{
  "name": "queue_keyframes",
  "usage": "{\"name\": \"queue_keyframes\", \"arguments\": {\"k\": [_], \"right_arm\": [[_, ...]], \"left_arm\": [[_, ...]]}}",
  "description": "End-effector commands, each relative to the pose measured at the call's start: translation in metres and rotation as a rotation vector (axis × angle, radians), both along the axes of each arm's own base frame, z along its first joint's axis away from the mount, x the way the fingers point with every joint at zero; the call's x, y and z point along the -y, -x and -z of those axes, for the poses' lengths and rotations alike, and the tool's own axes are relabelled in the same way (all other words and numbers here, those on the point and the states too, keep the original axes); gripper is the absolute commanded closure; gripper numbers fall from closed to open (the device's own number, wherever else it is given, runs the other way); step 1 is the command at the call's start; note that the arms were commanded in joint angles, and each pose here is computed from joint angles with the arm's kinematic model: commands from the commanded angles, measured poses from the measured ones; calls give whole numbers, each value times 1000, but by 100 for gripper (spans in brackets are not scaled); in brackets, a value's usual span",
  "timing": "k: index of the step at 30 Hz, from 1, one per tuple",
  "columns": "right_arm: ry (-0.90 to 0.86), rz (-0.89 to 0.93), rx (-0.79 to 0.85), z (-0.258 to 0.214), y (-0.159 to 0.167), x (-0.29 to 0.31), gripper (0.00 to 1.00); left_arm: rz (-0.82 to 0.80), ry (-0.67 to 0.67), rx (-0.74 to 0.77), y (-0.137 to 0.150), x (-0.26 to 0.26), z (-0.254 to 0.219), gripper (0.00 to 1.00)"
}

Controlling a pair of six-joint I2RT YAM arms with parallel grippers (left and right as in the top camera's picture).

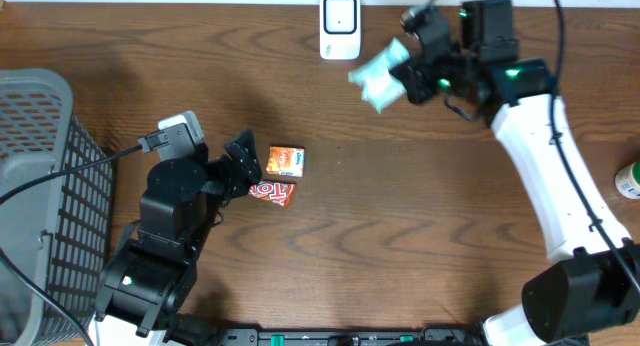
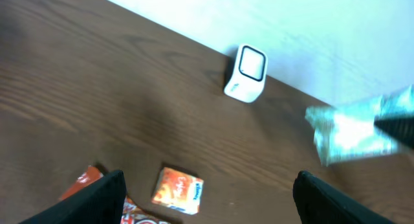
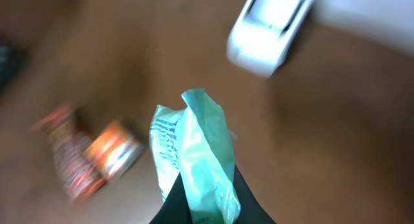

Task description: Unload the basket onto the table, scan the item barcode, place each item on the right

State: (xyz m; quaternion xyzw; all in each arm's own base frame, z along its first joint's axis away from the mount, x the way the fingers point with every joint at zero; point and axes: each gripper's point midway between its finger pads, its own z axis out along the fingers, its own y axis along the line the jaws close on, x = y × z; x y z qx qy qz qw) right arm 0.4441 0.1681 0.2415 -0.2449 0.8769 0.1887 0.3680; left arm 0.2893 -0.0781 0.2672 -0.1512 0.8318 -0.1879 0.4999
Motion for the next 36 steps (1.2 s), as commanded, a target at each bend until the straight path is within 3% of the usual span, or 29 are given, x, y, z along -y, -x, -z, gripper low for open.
{"name": "queue_keyframes", "arguments": {"k": [1,6,15,22,29,36], "right_arm": [[189,245,199,-15,-43,16,99],[315,380,478,-35,-95,12,98],[388,332,765,-12,-158,-15,98],[514,165,853,40,-173,-48,99],[864,-52,852,109,-171,-62,99],[1107,-233,890,123,-165,-73,99]], "left_arm": [[-32,-44,-14,0,-9,5,17],[-31,-66,-71,2,-9,20,16],[-30,-83,-116,1,-9,32,16],[-30,-84,-119,1,-9,33,16],[-30,-84,-119,1,-9,33,16],[-30,-84,-119,1,-9,33,16]]}}
